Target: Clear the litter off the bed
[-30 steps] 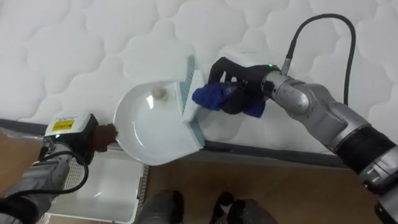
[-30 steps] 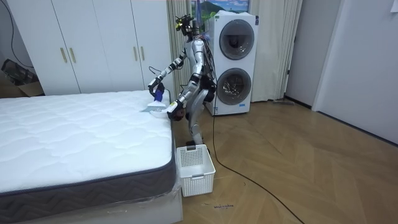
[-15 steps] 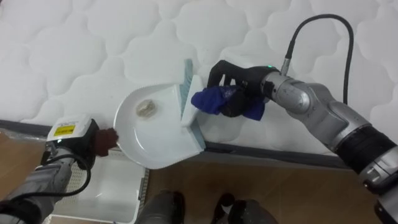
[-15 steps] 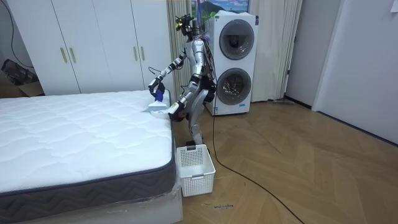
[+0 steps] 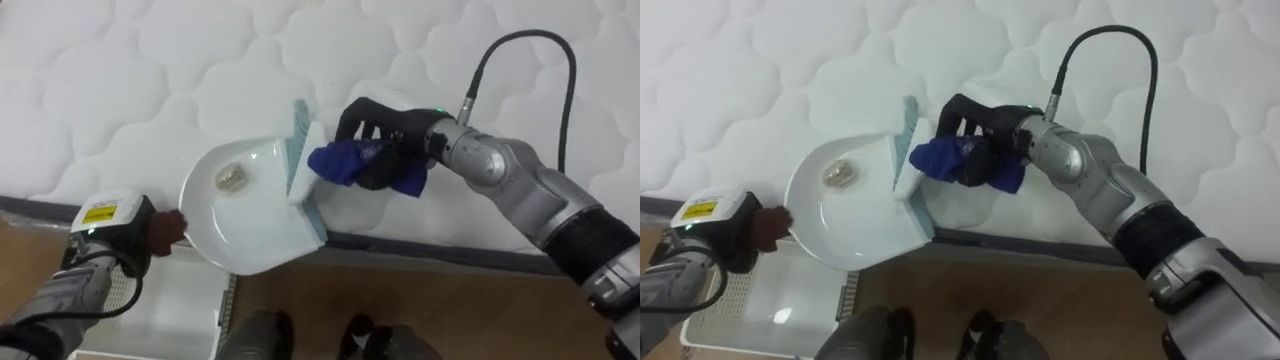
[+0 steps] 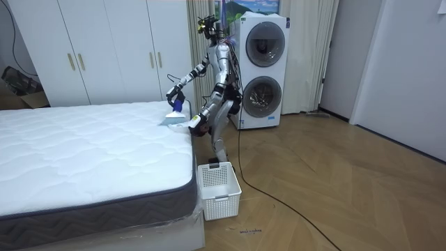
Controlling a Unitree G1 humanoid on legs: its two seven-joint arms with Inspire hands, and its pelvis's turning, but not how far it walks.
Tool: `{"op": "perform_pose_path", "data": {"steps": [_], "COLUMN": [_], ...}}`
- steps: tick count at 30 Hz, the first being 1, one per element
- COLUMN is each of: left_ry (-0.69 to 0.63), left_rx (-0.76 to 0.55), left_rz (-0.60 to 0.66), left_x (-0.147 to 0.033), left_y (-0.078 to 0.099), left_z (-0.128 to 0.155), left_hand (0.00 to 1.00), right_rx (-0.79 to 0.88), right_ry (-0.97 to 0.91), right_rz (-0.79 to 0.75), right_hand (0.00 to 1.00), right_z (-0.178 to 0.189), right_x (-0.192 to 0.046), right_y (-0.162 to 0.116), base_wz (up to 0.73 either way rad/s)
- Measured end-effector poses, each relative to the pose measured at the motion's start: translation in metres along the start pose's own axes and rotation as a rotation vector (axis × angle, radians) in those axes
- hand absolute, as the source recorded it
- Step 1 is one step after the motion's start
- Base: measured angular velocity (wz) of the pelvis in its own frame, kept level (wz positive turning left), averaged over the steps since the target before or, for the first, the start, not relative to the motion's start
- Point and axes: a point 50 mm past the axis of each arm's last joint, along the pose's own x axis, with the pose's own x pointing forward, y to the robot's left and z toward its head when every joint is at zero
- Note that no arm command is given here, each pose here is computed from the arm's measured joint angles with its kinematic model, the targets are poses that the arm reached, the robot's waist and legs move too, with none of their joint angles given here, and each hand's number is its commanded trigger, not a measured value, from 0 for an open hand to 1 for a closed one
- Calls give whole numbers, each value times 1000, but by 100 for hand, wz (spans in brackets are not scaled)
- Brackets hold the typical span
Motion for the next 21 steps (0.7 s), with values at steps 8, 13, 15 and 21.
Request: {"op": "perform_pose_path", "data": {"steps": [8, 13, 15, 21], "left_ry": [2, -12, -28, -20], "left_rx": [-21, -84, -115, -207], "left_rz": [57, 164, 218, 303], "left_x": [1, 3, 3, -7], "left_y": [6, 18, 25, 17], "left_z": [0, 4, 7, 10], "left_hand": [100, 100, 100, 100], "right_rx": [89, 213, 277, 468], "right_ry": [104, 199, 258, 394], "right_rz": [-98, -184, -222, -420], "right_hand": [59, 0, 0, 0], "right_z": [-41, -70, -84, -118], "right_x": [-27, -44, -52, -86], "right_y": [11, 13, 14, 20], "base_wz": [1, -4, 0, 2]}}
